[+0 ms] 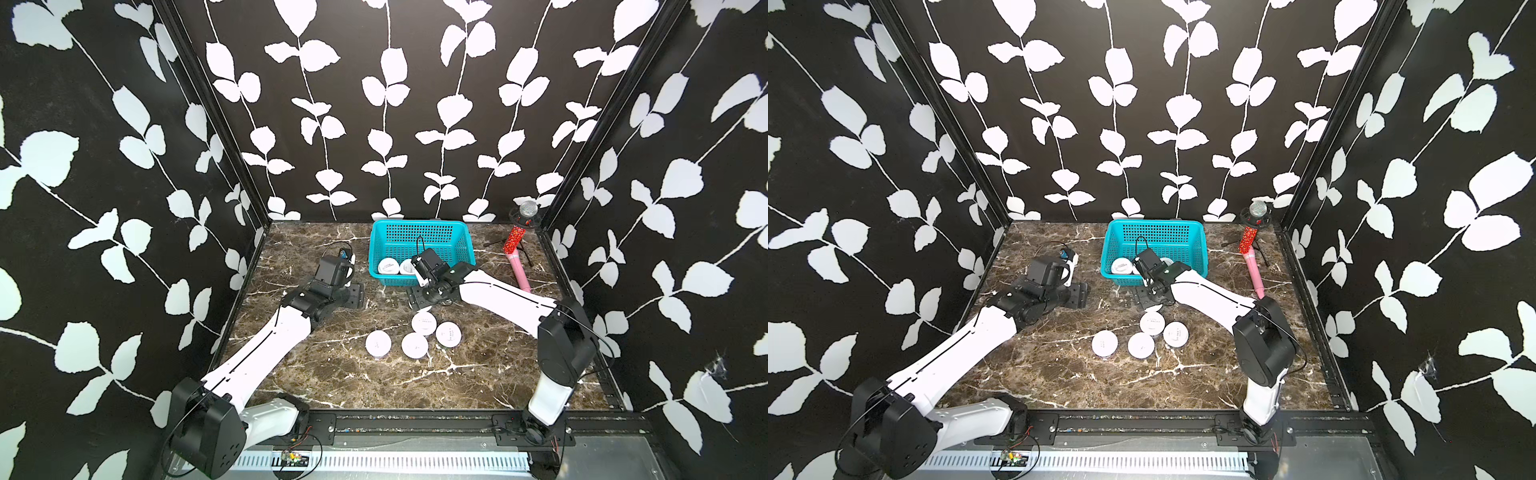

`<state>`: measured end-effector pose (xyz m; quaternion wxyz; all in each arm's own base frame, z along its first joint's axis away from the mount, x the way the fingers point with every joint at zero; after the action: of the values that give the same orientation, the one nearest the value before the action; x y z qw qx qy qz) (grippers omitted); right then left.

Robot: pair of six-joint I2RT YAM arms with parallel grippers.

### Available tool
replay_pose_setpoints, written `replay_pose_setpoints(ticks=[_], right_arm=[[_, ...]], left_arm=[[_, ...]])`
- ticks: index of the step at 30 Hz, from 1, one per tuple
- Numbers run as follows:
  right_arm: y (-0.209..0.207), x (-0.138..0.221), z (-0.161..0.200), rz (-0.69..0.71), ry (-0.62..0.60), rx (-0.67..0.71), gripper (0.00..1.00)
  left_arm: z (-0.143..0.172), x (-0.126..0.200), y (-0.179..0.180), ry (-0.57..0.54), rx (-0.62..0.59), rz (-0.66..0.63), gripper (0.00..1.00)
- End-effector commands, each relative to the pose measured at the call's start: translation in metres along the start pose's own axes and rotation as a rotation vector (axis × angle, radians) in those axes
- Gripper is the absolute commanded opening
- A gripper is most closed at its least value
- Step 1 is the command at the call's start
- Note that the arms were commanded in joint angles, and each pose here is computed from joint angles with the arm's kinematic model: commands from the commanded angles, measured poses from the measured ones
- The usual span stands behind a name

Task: Put the yogurt in the basket
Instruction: Pick up the yogurt from the center of the board.

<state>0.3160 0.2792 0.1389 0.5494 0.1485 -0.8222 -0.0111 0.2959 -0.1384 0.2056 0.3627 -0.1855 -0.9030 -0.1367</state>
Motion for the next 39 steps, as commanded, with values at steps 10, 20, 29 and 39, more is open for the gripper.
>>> replay_pose_setpoints(ticks=[10,20,29,39], right_arm=[[0.009,-0.008,-0.008,0.001,-0.009,-0.010,0.76],[0.006,-0.016,-0.007,0.032,0.006,-0.012,0.71],[0.005,-0.018,-0.009,0.043,0.006,-0.014,0.75],[0.004,-0.023,-0.007,0.060,0.020,-0.013,0.74]], left_arm=[[0.002,0.005,0.004,-0.014,-0.005,-0.019,0.74],[0.003,0.003,0.004,-0.008,-0.008,-0.015,0.74],[0.002,0.004,0.004,-0.009,-0.008,-0.014,0.74],[0.002,0.004,0.004,-0.009,-0.010,-0.017,0.74]])
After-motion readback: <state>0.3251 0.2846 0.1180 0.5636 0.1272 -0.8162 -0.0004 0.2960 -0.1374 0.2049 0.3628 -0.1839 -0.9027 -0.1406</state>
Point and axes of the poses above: each gripper's point midway between its finger pads, its own x axis back along the fingers, its own y axis along the line the jaws close on, z = x × y, the point moved 3 cm from there along x, back along the fingers, and after that the axes turned 14 degrees about -x, right-handed, at the moved point
